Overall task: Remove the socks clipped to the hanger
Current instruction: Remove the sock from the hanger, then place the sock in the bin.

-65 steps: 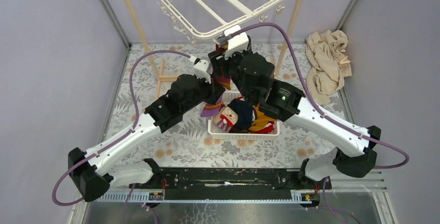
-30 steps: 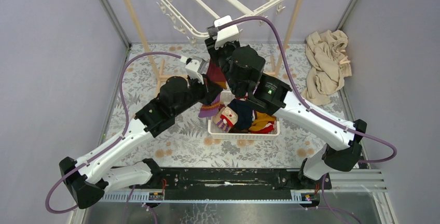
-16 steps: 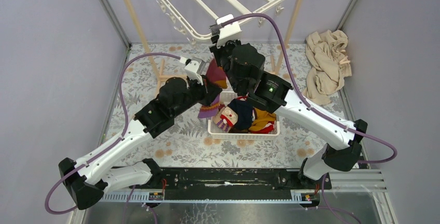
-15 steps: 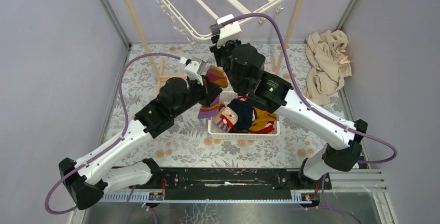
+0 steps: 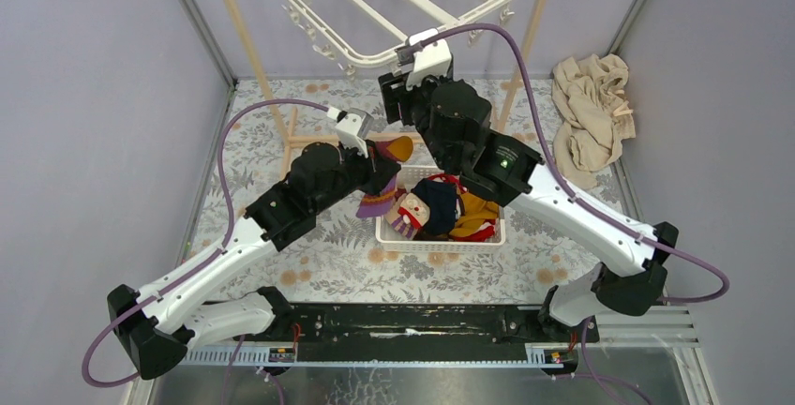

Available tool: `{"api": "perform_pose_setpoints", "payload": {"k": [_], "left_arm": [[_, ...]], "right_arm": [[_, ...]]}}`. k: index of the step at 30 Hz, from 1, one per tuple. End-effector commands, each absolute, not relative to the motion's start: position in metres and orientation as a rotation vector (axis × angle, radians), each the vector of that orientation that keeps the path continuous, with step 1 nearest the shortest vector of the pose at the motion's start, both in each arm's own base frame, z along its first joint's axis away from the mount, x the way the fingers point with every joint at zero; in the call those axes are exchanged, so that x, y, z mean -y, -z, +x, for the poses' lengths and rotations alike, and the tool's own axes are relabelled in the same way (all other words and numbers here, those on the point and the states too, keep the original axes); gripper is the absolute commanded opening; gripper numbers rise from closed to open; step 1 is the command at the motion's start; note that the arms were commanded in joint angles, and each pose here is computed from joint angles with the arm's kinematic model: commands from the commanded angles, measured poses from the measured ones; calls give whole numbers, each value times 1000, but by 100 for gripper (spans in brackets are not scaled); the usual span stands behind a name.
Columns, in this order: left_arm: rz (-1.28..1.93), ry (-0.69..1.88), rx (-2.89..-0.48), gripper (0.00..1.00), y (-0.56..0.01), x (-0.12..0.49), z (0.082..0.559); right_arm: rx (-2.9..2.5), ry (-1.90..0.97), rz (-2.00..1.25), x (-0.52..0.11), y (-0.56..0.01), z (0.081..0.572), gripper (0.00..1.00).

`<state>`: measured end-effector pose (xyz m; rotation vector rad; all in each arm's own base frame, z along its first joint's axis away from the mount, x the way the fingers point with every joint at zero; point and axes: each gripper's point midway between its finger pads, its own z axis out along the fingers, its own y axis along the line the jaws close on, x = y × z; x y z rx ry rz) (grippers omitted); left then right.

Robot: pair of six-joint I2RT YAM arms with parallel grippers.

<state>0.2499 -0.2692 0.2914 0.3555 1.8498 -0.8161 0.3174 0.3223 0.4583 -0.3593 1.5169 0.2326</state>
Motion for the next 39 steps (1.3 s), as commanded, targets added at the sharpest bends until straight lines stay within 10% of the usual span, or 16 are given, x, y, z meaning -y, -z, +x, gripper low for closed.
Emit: {"api": "perform_pose_setpoints", "payload": {"k": [1,9,39], "left_arm": [[367,883,-1813,3,-309,278,245],[395,946,-1845,4,-301,296,246],[568,1130,-1939,12,-230,435,256]], "right_arm": [[-1506,-304,-282,-296,-470,306,72],[-1640,-330,-248,-251,-412,291,99],[-1822,-316,-197,-173,-344,239,100]]}}
